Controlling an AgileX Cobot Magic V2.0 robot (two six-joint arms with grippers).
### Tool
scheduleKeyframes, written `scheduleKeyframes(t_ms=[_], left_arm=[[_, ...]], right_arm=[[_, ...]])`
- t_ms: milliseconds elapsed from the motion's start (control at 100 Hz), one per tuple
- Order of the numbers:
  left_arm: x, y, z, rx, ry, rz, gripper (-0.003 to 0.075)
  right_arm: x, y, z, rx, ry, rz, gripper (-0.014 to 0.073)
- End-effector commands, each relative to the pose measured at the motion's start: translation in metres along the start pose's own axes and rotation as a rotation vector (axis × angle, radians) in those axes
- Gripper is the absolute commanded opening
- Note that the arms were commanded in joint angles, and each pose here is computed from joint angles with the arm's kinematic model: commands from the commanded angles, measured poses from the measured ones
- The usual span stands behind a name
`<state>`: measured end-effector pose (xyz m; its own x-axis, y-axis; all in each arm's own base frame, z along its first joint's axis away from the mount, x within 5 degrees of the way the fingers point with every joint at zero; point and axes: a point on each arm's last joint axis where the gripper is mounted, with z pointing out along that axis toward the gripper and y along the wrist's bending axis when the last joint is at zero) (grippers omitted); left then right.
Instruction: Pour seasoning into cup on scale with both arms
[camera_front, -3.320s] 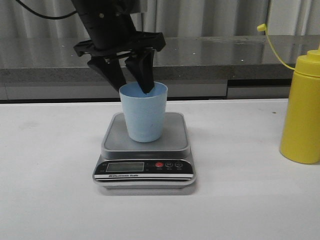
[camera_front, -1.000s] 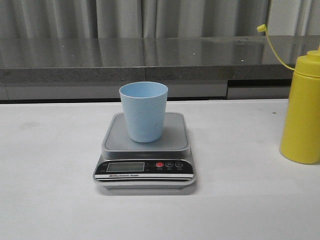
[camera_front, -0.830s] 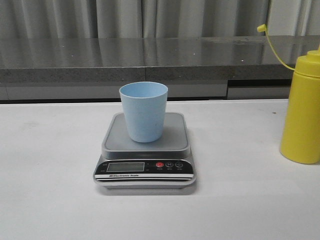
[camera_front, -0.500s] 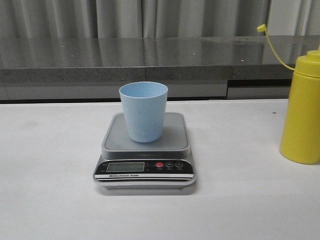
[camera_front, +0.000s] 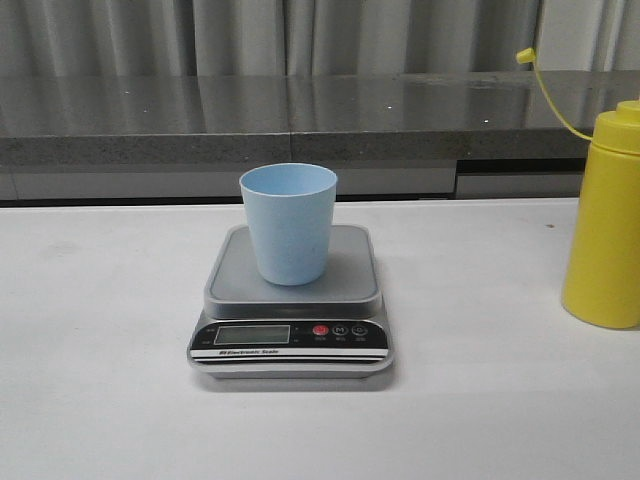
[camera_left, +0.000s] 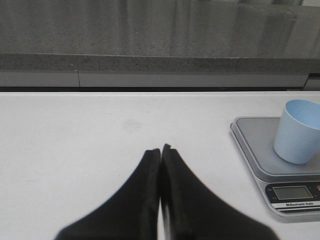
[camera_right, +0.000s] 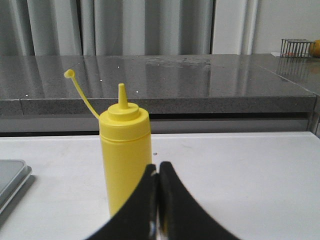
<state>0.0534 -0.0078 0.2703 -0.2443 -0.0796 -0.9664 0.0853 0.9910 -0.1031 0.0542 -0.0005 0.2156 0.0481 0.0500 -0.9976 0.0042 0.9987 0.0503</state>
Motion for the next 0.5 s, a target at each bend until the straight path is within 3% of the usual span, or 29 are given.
scheduleKeyframes(t_ms=[0,490], left_arm=[[-0.015,-0.001,-0.002,0.002,-0.103,-0.005,-0.002],[-0.015,-0.001,-0.002,0.002,-0.103,-0.005,-0.002]], right_arm=[[-0.03,0.001,-0.001,-0.001,-0.067,-0.007,-0.0057],[-0.065,0.003,0.062,0.023,0.279,-0.004,-0.0051]])
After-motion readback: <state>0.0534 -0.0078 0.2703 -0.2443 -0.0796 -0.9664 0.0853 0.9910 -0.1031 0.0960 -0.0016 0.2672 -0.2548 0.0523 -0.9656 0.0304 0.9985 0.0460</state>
